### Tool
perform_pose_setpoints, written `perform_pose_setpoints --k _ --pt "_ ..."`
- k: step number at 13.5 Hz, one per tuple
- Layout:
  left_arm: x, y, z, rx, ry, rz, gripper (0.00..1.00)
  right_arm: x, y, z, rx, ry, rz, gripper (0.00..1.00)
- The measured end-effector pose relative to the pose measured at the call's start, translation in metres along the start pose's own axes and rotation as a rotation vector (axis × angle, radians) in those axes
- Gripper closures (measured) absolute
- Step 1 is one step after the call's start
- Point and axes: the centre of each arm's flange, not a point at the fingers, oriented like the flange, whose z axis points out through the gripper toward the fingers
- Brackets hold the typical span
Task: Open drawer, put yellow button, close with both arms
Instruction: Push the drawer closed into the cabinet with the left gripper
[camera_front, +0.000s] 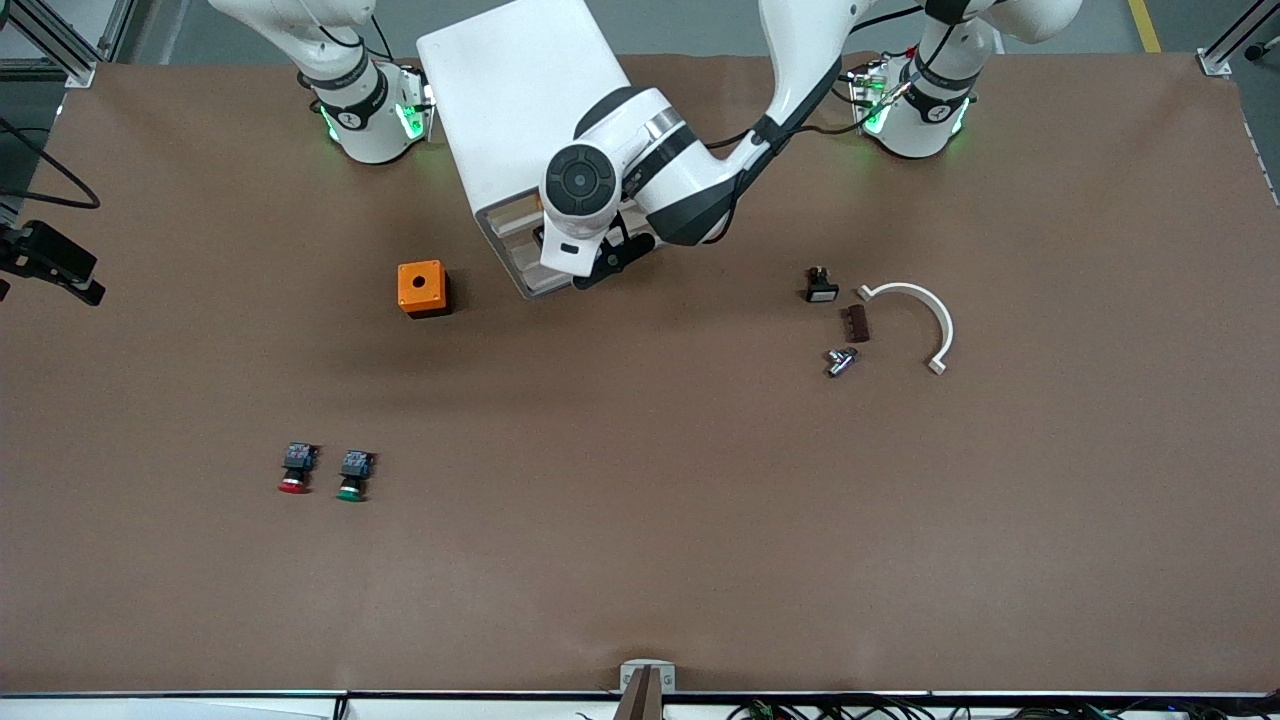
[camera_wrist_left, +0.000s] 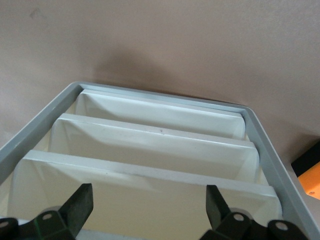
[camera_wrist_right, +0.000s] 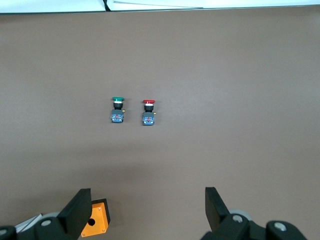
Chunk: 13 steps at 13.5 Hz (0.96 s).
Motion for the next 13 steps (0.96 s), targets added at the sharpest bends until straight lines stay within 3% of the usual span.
perform_pose_setpoints --k 5,13 --pt "0.005 0.001 0.007 -0.024 -0.094 -0.046 0.0 0.001 0.0 -0.002 0.001 0.009 0.0 0.0" --pt "0.017 0.005 -0.001 -0.09 -0.13 -0.082 0.0 0.001 0.0 -0.002 0.001 0.01 0.001 0.0"
